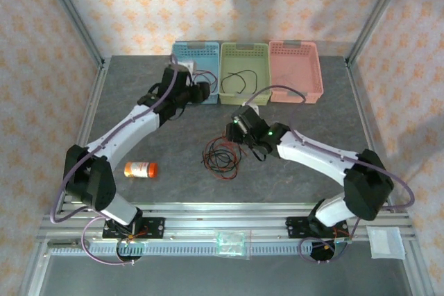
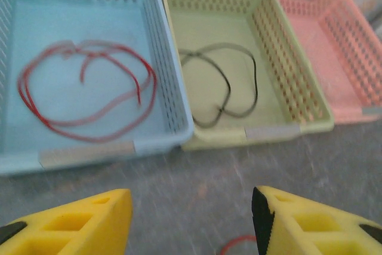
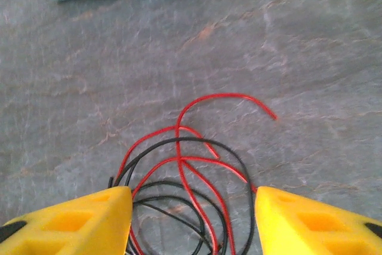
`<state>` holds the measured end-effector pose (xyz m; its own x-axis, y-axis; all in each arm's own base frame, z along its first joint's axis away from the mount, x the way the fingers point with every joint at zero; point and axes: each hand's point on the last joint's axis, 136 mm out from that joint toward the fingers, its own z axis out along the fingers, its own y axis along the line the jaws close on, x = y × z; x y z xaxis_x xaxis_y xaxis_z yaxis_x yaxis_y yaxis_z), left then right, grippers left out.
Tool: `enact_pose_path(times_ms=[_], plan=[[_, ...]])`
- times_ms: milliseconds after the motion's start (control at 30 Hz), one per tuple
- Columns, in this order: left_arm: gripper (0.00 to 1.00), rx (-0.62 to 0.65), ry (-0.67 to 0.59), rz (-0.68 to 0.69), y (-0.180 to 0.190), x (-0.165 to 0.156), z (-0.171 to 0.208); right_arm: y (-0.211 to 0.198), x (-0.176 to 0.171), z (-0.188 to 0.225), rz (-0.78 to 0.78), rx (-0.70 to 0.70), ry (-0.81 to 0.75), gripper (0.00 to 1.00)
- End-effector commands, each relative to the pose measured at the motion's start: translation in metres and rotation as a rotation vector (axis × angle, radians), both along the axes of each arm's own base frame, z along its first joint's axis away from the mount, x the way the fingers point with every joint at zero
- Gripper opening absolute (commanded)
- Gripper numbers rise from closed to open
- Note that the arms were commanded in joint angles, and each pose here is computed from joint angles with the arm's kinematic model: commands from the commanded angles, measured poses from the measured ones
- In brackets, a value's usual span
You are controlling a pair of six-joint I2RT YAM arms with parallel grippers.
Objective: Untangle the cables
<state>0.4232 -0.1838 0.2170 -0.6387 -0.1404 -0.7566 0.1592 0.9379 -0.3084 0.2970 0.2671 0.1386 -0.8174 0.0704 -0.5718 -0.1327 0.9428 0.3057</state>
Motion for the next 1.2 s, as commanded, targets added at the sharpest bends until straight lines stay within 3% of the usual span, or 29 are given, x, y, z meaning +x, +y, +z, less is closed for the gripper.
enact_pose_path(times_ms=[0, 233, 433, 800, 1167], plan=[[0.57, -0.078, 0.06, -0.015, -0.011, -0.029, -0.018, 0.013, -0.016, -0.018, 0.12, -0.032, 0.105, 0.55], [0.56, -0.281, 0.083, 0.02, -0.014, -0.075, -0.034, 0.018, -0.016, -0.047, 0.213, -0.145, 0.174, 0.52], [0.56, -0.308, 0.114, 0.044, -0.005, -0.097, -0.06, 0.025, -0.01, -0.068, 0.261, -0.187, 0.184, 0.5], [0.63, -0.359, 0.178, -0.065, -0.032, -0.123, -0.096, 0.031, 0.002, -0.085, 0.238, -0.202, 0.176, 0.41], [0.66, -0.391, 0.238, -0.038, -0.036, -0.125, -0.122, 0.029, 0.004, -0.085, 0.25, -0.235, 0.167, 0.23]])
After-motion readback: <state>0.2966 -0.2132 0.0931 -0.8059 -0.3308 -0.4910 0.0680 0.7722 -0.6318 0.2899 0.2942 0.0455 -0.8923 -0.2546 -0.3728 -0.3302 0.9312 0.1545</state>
